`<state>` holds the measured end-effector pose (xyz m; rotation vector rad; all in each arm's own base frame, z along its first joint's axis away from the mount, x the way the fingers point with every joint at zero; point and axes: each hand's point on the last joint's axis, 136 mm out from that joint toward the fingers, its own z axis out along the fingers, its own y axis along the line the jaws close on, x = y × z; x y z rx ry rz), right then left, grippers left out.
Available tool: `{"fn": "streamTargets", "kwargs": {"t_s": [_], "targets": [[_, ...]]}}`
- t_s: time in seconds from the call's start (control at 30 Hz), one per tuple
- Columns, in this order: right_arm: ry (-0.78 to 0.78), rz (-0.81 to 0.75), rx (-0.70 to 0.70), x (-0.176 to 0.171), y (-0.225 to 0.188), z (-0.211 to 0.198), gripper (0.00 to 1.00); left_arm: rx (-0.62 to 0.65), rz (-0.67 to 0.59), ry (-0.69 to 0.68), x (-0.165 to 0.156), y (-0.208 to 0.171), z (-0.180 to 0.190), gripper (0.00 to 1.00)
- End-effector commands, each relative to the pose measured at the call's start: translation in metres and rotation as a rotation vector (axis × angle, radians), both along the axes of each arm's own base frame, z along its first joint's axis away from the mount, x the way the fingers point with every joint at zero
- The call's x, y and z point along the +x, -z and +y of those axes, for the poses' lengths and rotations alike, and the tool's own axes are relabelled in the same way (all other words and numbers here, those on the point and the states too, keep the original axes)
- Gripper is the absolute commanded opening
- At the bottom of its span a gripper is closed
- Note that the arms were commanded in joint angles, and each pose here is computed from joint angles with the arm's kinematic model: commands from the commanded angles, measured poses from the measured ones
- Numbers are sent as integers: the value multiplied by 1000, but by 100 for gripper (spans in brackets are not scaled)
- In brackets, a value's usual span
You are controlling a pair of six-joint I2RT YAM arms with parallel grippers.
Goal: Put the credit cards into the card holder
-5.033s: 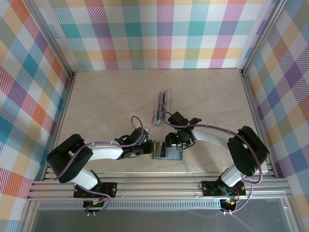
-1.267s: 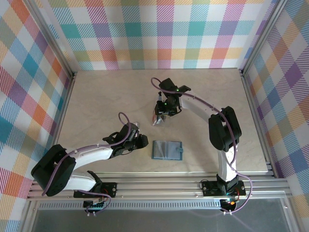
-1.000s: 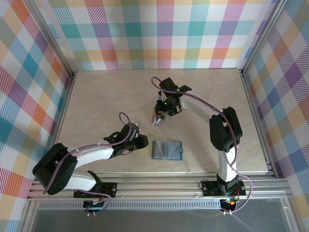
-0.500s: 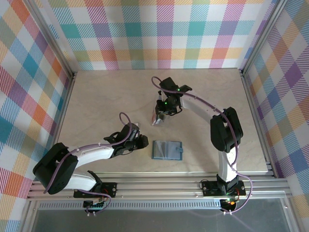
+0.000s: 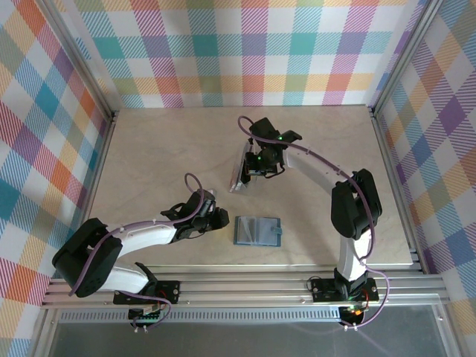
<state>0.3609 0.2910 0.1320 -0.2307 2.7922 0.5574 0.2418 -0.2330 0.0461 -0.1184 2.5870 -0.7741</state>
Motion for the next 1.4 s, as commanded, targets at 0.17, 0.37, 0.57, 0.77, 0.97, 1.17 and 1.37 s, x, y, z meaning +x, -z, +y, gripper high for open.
{"fn": "streamTargets", "kwargs": {"t_s": [0.17, 0.37, 0.57, 0.77, 0.97, 1.17, 1.37], "targets": [[50, -42, -40, -7, -19, -19, 1, -35, -23, -4, 7, -11, -5, 26], [84, -76, -72, -5, -29, -29, 0, -33, -20, -2, 7, -9, -4, 26], [89, -119, -32, -13, -50, -34, 0, -37, -22, 14, 3, -11, -5, 26], [58, -171, 85, -45, -72, -42, 0, -12, -50, 64, -6, -14, -11, 35], [-64, -107, 232, -100, -64, -40, 0, 55, -83, 145, -16, -14, -25, 38], [-198, 42, 372, -150, -30, -30, 0, 100, -78, 190, -25, -1, -35, 35], [-237, 128, 420, -168, 0, -26, 0, 124, -67, 210, -32, 10, -35, 27]]}}
